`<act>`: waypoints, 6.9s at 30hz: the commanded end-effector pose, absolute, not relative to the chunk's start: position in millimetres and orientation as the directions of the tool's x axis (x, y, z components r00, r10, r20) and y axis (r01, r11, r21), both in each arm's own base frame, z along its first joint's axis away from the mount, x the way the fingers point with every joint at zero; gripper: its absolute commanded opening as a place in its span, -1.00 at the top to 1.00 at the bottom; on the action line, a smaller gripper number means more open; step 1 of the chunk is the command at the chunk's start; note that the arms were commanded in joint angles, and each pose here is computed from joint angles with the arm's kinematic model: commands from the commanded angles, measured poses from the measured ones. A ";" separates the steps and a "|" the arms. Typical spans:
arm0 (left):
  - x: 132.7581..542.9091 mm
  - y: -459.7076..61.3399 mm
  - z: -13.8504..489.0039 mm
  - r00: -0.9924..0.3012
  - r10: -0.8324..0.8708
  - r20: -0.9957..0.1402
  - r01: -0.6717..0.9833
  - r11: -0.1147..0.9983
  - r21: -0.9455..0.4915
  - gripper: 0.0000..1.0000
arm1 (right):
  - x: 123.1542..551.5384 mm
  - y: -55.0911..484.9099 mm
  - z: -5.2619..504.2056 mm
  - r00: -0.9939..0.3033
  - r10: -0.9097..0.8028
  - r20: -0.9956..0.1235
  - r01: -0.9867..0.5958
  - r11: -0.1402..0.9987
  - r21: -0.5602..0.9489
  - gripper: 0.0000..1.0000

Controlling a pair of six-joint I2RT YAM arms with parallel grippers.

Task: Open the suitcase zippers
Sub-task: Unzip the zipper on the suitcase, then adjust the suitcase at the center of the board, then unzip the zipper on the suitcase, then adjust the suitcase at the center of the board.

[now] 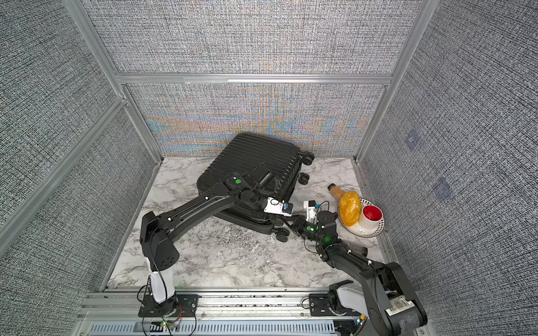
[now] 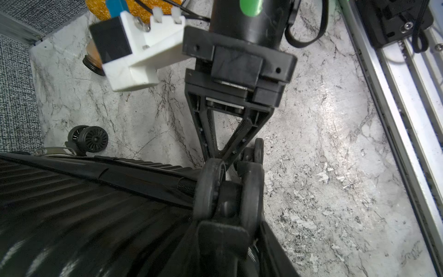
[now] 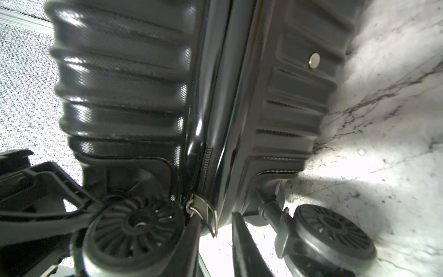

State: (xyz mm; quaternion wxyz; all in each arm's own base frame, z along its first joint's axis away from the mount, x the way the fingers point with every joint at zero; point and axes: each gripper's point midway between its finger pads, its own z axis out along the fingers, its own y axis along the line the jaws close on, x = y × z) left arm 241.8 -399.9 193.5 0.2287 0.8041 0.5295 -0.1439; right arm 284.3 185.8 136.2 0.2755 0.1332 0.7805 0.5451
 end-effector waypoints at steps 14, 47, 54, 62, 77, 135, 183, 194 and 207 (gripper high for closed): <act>218.9 -373.0 171.9 0.347 0.844 -0.409 0.934 -0.352 0.068 0.25 | 287.9 183.0 146.1 -0.794 0.486 -0.366 -0.159 0.415 0.896 1.00; 198.2 -354.1 163.0 0.359 0.845 -0.397 0.926 -0.377 0.033 0.30 | 347.5 125.5 180.4 -0.446 0.258 -0.857 -0.427 0.780 0.457 1.00; 193.0 -350.3 165.2 0.363 0.842 -0.399 0.923 -0.384 0.031 0.31 | 357.7 132.5 183.4 -0.424 0.245 -0.872 -0.466 0.766 0.442 1.00; 190.4 -346.5 190.6 0.353 0.827 -0.437 0.932 -0.352 0.088 0.30 | 317.8 170.3 181.1 -0.454 0.193 -0.870 -0.558 0.699 0.447 1.00; 181.8 -341.4 307.7 0.063 0.482 -0.874 0.978 0.146 0.152 -0.39 | 234.6 230.2 155.5 -0.528 0.145 -0.837 -0.628 0.596 0.500 1.00; 138.6 -352.2 178.0 -0.094 0.904 -0.418 0.963 -0.023 -0.267 -0.45 | 274.3 154.6 146.3 -0.394 0.334 -0.856 -0.356 0.804 0.477 1.00; 447.5 -160.8 213.5 -0.844 -0.216 -0.492 0.229 0.684 -0.692 -0.99 | 353.5 225.4 222.1 -0.668 0.440 -0.600 -0.137 0.720 0.681 -0.96; 350.9 -202.5 239.5 -0.809 -0.176 -0.560 0.346 0.628 -0.697 -0.99 | 435.8 223.0 237.7 -0.660 0.327 -0.677 -0.259 0.746 0.613 -0.96; 282.2 -168.8 245.6 -0.650 -0.185 -0.737 0.297 0.831 -0.470 -0.99 | 505.9 156.3 307.4 -0.430 0.286 -0.856 -0.082 0.932 0.353 -0.96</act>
